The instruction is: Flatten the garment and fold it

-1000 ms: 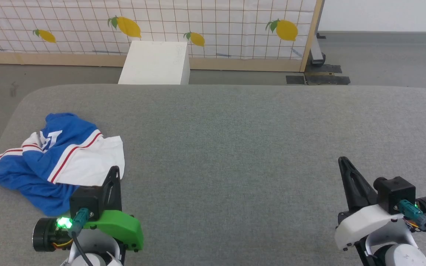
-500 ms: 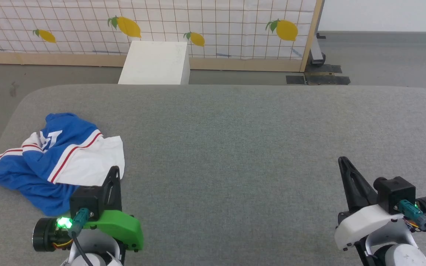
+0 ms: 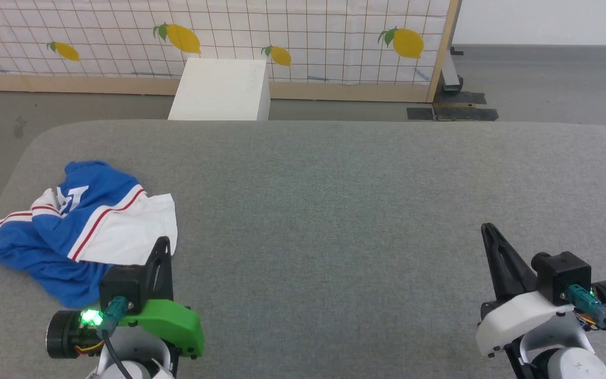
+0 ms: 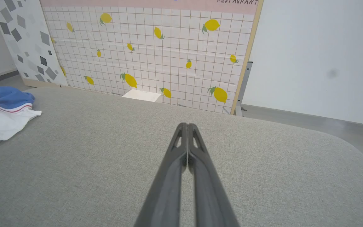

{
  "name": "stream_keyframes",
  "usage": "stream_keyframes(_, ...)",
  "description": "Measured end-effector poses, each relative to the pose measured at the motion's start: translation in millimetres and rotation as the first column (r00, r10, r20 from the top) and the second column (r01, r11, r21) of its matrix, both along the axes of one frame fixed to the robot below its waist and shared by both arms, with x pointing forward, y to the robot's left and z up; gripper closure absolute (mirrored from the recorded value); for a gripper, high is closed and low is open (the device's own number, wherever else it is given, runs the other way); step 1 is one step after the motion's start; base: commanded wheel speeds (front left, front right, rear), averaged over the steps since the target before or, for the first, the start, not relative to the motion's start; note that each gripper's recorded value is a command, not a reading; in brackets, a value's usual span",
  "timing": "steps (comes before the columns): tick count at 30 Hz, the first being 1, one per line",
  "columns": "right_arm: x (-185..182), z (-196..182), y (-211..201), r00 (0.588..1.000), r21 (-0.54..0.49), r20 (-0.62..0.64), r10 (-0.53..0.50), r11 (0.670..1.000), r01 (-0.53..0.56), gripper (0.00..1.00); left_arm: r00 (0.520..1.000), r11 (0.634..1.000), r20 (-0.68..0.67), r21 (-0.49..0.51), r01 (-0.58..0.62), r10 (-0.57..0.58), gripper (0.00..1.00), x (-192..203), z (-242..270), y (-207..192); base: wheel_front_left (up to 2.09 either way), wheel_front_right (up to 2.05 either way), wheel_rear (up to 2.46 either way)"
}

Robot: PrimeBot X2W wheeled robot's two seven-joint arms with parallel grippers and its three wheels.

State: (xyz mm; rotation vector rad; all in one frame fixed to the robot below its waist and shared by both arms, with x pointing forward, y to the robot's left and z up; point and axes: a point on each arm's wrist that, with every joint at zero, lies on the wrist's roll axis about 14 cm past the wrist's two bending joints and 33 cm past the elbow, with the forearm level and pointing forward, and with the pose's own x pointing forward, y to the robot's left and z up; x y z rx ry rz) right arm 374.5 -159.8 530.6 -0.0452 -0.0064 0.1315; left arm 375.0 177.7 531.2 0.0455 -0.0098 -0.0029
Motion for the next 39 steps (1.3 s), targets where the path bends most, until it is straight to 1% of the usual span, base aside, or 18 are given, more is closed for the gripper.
stream_keyframes(15,0.0,0.0,0.0,1.0,0.0,0.0,0.0,1.0,0.0,1.0,1.0,1.0,0.0,0.0,0.0,0.0,1.0,0.0,0.0,0.0,0.0,0.0,0.0)
stream_keyframes(16,0.0,-0.1,-0.1,1.0,0.0,0.0,0.0,1.0,0.0,0.0,1.0,1.0,0.0,0.0,0.001,-0.001,0.0,0.0,0.0,-0.2,0.0,0.0,0.0)
stream_keyframes(23,-0.1,-1.6,-0.3,1.0,0.004,-0.004,-0.001,1.0,0.001,0.0,1.0,1.0,-0.003,-0.005,0.006,-0.006,0.0,0.0,-1.2,-2.0,0.0,0.0,0.0)
stream_keyframes(39,2.2,-8.1,4.3,1.0,0.051,-0.008,0.013,0.999,-0.013,0.0,1.0,1.0,0.004,-0.017,-0.009,0.009,0.0,-4.0,-5.1,3.2,0.0,0.0,0.0)
